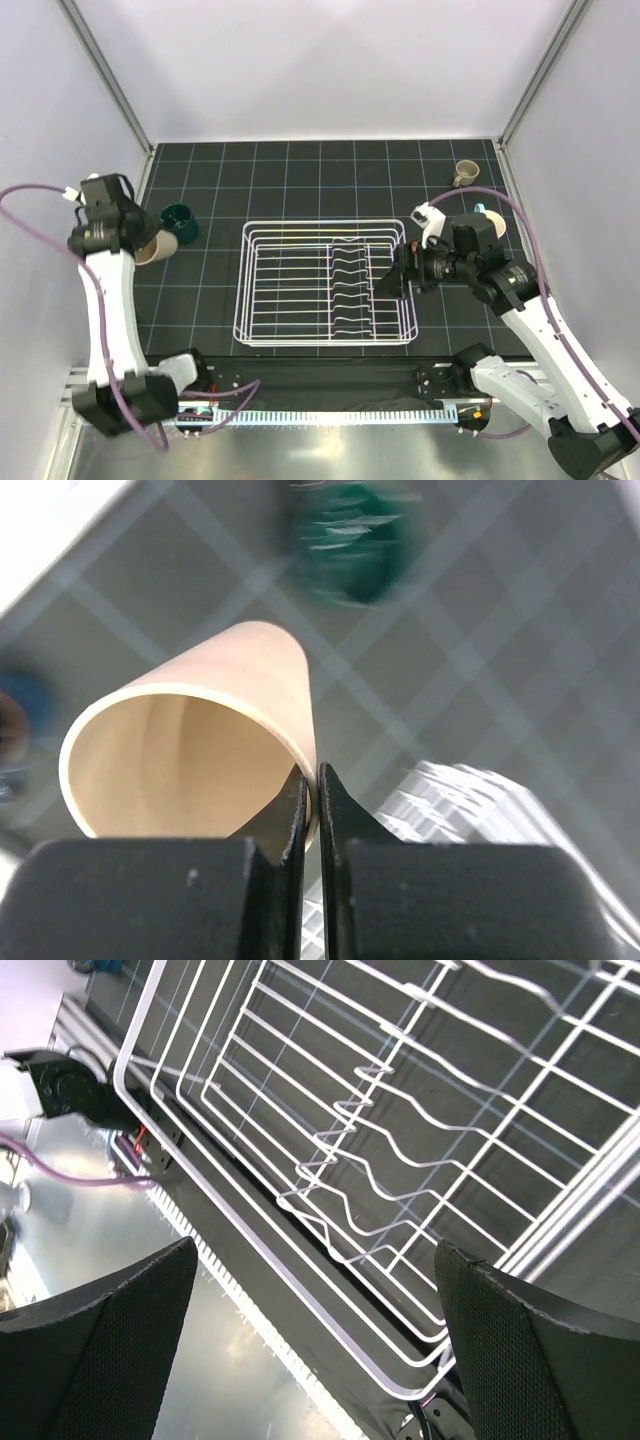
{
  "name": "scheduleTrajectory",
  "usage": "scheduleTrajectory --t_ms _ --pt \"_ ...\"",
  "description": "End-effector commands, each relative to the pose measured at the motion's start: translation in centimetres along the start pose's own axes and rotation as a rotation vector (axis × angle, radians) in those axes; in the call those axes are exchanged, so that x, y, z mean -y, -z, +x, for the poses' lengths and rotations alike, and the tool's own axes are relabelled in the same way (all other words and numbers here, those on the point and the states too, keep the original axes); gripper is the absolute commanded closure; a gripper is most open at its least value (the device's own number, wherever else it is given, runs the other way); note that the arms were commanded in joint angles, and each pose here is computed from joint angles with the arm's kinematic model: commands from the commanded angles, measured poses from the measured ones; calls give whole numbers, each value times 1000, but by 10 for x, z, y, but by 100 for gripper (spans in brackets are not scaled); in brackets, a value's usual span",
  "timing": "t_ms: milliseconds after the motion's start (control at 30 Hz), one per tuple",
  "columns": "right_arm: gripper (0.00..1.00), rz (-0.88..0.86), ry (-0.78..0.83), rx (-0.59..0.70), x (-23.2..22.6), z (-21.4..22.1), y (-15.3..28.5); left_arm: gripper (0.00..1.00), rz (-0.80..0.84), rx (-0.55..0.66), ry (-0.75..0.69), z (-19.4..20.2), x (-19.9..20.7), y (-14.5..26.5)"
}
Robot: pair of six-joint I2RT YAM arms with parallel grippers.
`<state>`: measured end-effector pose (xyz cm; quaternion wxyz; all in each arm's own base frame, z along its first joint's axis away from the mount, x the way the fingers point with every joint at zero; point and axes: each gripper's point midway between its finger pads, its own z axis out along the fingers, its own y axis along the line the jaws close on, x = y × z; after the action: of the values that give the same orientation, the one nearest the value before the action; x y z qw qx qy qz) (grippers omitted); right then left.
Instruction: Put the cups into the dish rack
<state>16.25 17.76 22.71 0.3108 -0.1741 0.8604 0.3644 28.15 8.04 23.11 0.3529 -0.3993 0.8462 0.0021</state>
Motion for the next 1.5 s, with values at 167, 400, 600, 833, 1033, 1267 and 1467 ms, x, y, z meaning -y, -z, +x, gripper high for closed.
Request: scheduleTrajectory --t_ms 167,400,600,833,1033,1267,1467 --pt "0 -61 27 23 -35 -25 -21 100 852 -25 174 18 123 139" --pt "0 -281 -6 93 -107 -49 -30 100 1265 -45 153 41 147 222" --pt "0 -408 -99 270 -150 -92 -22 100 1515 -50 182 51 148 264" --pt "0 -542 -136 489 -189 -140 -6 100 1731 -165 354 59 137 280" --pt "0 -568 -148 571 -191 -157 -21 100 1838 -165 420 67 124 286" --pt "0 -565 -164 620 -191 -175 -43 99 1864 -207 438 75 120 285" --pt "0 -623 -148 638 -204 -183 -42 100 1865 -222 436 80 119 284"
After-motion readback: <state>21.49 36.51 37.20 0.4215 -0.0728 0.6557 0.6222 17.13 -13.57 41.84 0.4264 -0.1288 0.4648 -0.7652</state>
